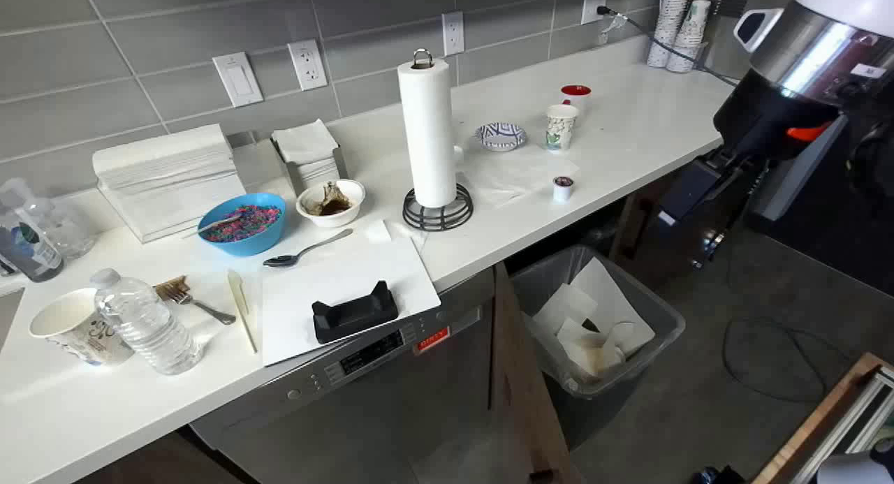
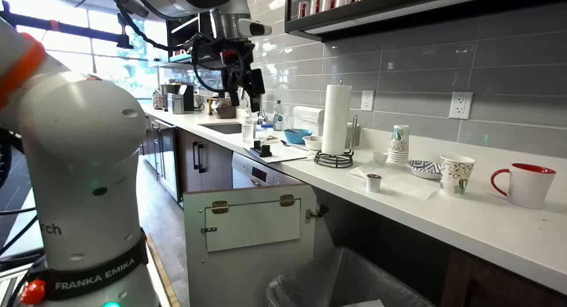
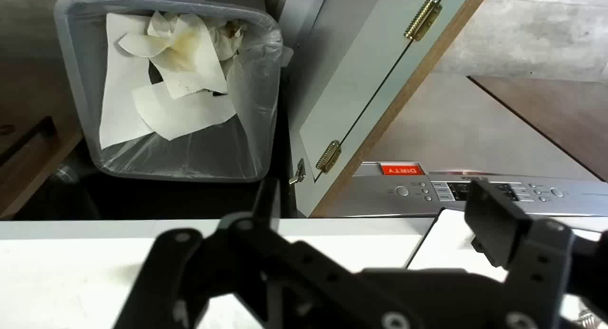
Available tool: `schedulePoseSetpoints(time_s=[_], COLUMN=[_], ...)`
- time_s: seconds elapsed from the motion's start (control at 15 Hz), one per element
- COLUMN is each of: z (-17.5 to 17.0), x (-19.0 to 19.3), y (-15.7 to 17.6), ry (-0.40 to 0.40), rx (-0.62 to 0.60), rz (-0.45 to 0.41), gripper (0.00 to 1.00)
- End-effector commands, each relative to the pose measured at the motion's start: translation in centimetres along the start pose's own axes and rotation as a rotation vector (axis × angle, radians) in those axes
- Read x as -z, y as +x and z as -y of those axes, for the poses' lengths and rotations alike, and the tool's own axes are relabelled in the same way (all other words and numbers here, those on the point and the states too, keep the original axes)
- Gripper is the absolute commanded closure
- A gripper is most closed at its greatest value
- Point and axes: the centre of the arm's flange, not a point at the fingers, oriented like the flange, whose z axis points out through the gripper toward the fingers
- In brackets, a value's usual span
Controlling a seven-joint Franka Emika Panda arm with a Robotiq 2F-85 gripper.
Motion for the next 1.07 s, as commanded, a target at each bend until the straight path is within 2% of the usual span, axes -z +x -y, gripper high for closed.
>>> schedulePoseSetpoints(time_s=[0.0,0.67,0.73,0.8,1.0], z=[0.0,0.0,-1.0,-3.0,-8.5], x=[0.0,0.0,0.3,0.7,1.7], y=[0.0,0.0,-0.2,-0.3,1.3], ry=[0.000,0.000,-0.026,-0.089,-0.134], rx=[0.000,0.000,-0.044,-0.121,-0.246], rz=[0.000,0.000,-0.017,-0.054,-0.114], gripper=[0.00,0.00,0.00,0.00,0.00])
